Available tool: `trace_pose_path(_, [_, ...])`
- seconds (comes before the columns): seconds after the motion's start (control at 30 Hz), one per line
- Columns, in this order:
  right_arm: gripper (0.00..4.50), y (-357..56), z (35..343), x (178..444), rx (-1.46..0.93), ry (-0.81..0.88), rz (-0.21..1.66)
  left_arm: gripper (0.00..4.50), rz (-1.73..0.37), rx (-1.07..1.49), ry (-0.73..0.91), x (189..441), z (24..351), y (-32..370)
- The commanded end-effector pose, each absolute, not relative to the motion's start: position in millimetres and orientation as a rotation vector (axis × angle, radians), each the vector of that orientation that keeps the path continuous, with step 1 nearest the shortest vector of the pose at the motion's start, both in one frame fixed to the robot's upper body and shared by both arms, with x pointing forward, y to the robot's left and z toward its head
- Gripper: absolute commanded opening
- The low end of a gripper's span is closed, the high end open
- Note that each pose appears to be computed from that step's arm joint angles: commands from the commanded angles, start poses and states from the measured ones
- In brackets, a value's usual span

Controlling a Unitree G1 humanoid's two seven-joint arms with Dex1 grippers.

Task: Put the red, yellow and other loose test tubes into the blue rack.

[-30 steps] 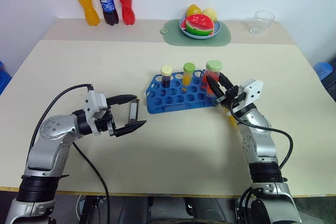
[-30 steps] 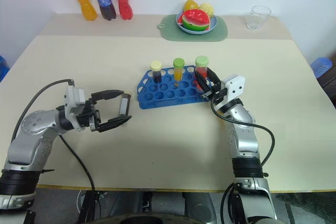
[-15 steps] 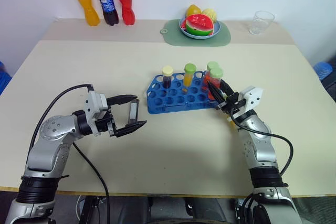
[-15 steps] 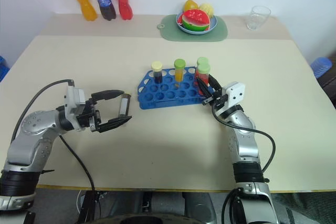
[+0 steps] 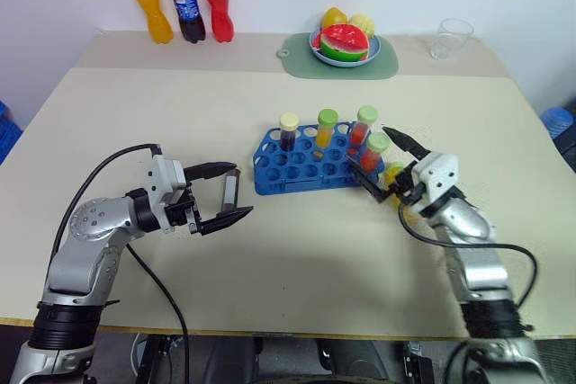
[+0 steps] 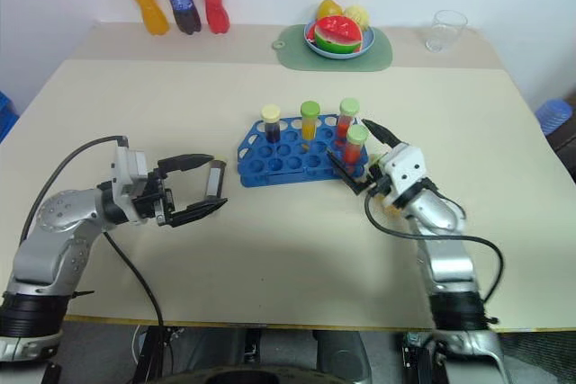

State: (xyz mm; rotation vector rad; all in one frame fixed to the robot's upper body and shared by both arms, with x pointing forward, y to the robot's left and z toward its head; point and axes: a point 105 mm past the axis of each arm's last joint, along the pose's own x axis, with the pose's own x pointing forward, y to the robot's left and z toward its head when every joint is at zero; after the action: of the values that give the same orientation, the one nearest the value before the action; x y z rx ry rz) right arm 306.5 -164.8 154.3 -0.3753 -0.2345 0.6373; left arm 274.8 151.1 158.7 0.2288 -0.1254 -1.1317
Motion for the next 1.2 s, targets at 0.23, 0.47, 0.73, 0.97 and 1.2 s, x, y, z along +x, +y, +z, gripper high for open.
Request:
trace_pose_path(0.23, [4.48, -220, 160, 312, -0.27, 0.301, 0.391, 4.5, -1.161, 0.222, -0.165, 275, 163, 144])
trace_pose_path(0.47, [4.48, -231, 160, 329, -0.136, 0.599, 0.332, 4.5, -1.17, 0.224, -0.163, 273, 162, 141])
trace_pose_path(0.73, [4.48, -221, 147, 328, -0.093, 0.765, 0.396, 4.5, -1.156, 0.211, -0.158, 264, 160, 141])
trace_pose_path(0.97, [4.48, -212, 125, 337, -0.13, 0.835, 0.427, 4.5, -1.143, 0.211, -0.151, 259, 159, 142])
trace_pose_path(1.2, [3.97, -214, 117, 350, -0.202, 0.845, 0.434, 4.5, -1.134, 0.211, -0.15, 256, 161, 142])
